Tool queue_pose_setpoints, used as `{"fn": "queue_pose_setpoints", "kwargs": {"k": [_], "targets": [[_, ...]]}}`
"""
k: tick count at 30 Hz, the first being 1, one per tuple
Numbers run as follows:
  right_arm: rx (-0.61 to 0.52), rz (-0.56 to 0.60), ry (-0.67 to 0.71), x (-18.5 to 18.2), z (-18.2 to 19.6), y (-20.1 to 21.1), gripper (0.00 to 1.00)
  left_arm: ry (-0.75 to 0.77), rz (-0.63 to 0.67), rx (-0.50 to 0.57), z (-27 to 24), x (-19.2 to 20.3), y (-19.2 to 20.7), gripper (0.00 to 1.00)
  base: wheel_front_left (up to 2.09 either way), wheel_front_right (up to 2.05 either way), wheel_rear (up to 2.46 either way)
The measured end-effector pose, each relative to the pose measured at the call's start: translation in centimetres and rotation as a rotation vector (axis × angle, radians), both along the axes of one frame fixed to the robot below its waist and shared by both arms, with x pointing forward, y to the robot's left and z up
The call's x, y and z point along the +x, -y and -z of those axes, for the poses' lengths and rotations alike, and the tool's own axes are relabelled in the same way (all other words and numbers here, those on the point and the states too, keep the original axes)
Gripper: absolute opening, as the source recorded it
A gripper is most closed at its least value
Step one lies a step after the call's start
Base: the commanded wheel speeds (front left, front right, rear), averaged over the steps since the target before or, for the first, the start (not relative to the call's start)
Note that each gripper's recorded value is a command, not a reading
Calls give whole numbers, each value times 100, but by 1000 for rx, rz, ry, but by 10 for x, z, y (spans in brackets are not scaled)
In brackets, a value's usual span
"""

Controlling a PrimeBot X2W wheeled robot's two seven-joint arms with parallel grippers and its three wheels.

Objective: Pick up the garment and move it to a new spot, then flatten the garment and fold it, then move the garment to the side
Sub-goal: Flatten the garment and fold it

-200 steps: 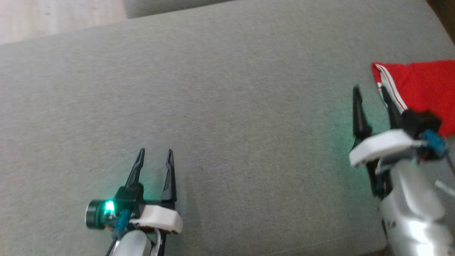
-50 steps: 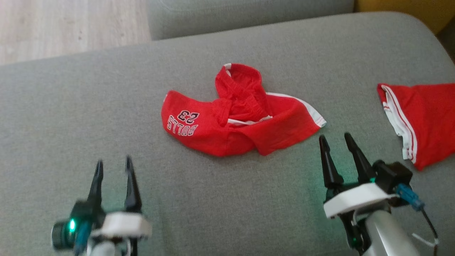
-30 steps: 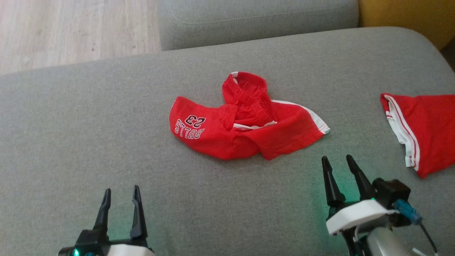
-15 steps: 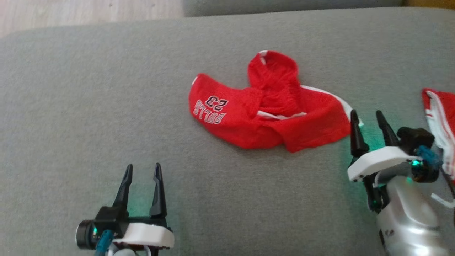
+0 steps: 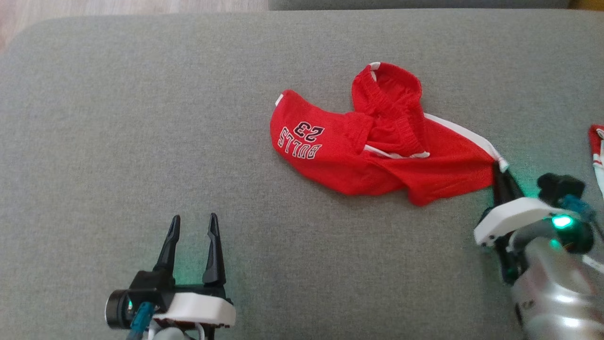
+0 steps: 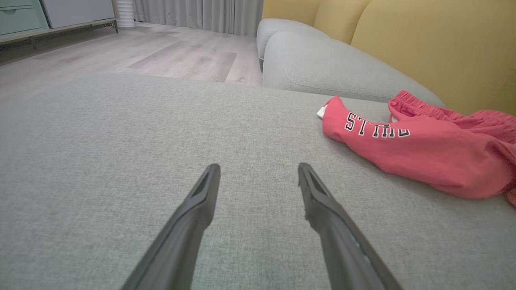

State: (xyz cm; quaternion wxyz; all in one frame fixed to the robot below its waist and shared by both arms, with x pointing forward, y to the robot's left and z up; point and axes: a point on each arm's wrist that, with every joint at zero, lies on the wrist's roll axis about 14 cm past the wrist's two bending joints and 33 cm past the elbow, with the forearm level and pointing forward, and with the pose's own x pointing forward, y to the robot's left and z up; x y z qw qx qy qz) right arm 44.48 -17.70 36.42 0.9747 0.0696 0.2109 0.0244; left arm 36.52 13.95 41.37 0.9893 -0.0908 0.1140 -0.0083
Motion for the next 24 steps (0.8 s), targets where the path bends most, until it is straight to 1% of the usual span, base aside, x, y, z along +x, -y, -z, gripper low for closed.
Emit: {"fn": "queue_pose_setpoints", "kwargs": {"k": [2, 3, 5, 6, 8, 10, 13, 15, 16, 18, 22, 24], "targets": [[-14, 9, 48, 8, -14, 10, 0, 7, -1, -4, -3, 0, 0, 100, 0, 0, 0], [-27, 9, 100, 17, -29, 15, 0, 11, -1, -4, -4, 0, 0, 100, 0, 0, 0], [-59, 1, 236, 39, -72, 25, 0, 20, -6, -6, -7, -1, -1, 100, 0, 0, 0], [-59, 1, 236, 39, -72, 25, 0, 20, -6, -6, -7, -1, -1, 100, 0, 0, 0], [-84, -19, 412, 67, -134, 26, 0, 29, -13, -12, -10, -2, -3, 100, 0, 0, 0], [-105, -68, 604, 90, -206, 13, 0, 38, -25, -19, -14, -5, -6, 100, 0, 0, 0], [-118, -175, 843, 107, -302, -26, 0, 46, -48, -31, -17, -12, -11, 100, 0, 0, 0], [-129, -254, 940, 109, -343, -56, 0, 46, -62, -34, -18, -19, -15, 100, 0, 0, 0], [-137, -298, 972, 108, -357, -73, 0, 43, -74, -39, -18, -24, -18, 100, 0, 0, 0], [-156, -385, 1007, 106, -372, -105, 0, 38, -99, -37, -17, -34, -24, 100, 0, 0, 0], [-165, -525, 1013, 102, -377, -160, 0, 26, -158, -42, -14, -54, -38, 100, 0, 0, 0], [-146, -593, 1018, 95, -379, -187, 0, 26, -189, -41, -14, -64, -45, 100, 0, 0, 0]]}}
